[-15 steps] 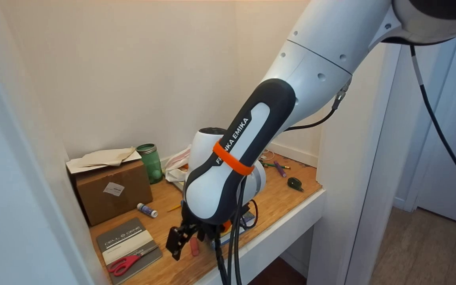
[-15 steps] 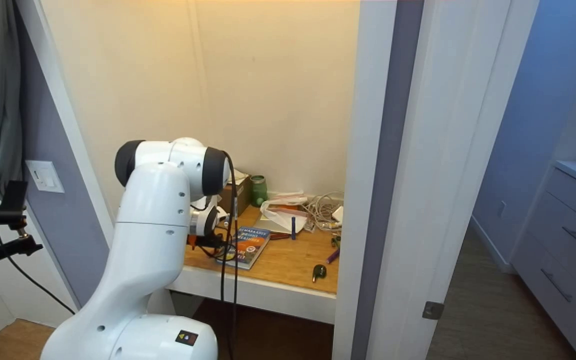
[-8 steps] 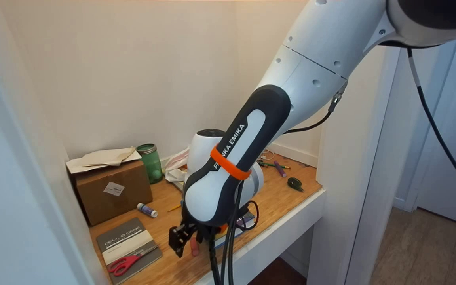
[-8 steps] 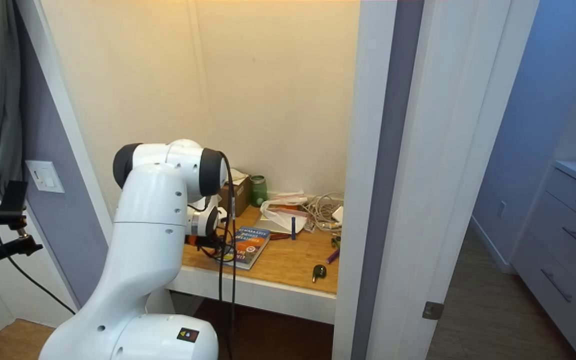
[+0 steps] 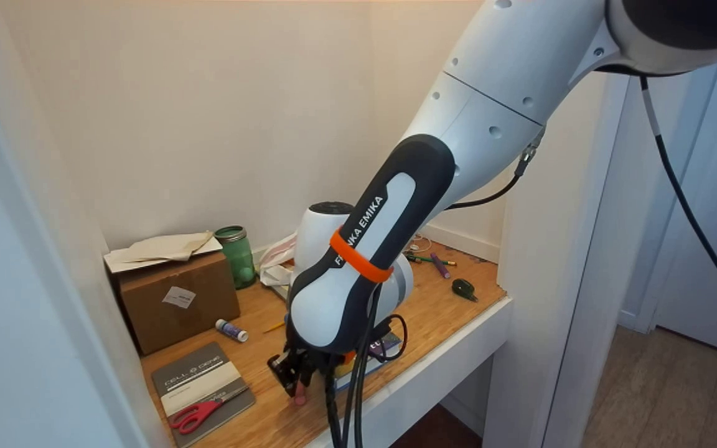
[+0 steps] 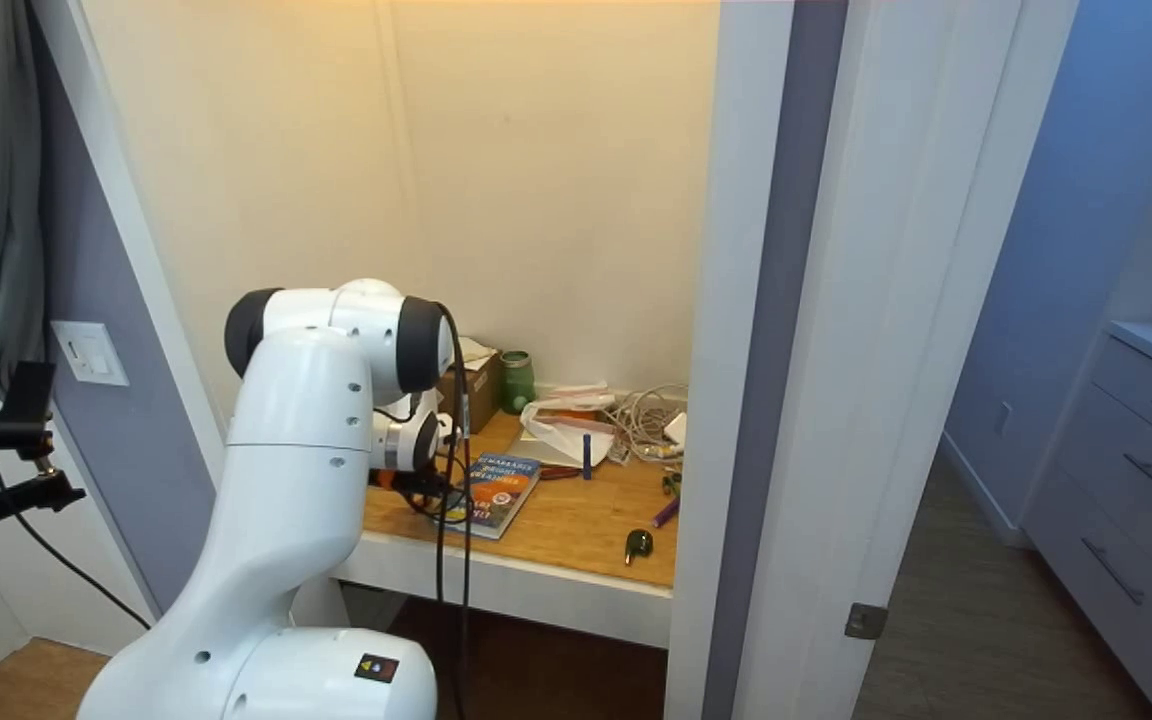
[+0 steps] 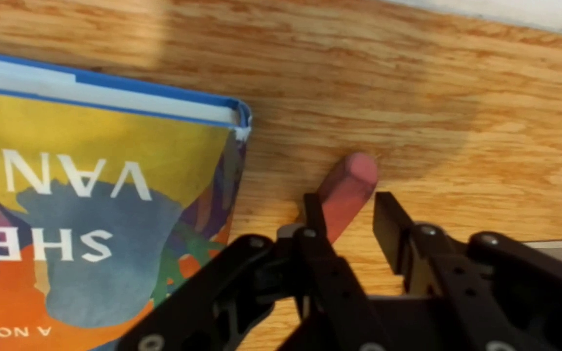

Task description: Move the purple object to the right, open the book, put the purple object inside then close the book

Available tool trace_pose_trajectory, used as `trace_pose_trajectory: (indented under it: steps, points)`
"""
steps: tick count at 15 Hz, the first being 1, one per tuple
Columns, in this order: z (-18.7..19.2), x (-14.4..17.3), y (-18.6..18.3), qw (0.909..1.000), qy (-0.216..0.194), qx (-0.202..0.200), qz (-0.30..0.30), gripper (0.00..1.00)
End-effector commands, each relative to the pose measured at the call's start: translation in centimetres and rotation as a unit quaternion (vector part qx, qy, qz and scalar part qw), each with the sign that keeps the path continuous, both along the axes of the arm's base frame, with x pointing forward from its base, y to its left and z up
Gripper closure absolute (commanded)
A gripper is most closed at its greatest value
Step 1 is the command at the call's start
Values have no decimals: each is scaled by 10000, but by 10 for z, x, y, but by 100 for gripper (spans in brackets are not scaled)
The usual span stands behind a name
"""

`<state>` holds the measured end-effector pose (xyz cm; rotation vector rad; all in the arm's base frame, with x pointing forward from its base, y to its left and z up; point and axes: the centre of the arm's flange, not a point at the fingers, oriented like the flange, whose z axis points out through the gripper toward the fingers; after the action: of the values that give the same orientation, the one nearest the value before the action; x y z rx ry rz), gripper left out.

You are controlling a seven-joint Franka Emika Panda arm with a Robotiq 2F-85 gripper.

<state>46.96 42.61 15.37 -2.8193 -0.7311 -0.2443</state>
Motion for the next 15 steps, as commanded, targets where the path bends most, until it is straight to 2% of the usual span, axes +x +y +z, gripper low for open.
trace_pose_trajectory:
  steps: [1,6,7,8,9,10,15]
  points:
    - [-7,1,10,9999,-48,-52,-134,36]
    - [-13,0,12,9995,31,-119,-284,2]
    - [-14,-1,13,9995,39,-122,-291,3]
    - [-15,-2,15,9995,38,-123,-299,37]
    - [-15,-2,15,9995,33,-123,-296,33]
    - [-15,-3,16,9995,27,-122,-296,34]
    - [-12,0,10,9995,-41,-120,-284,69]
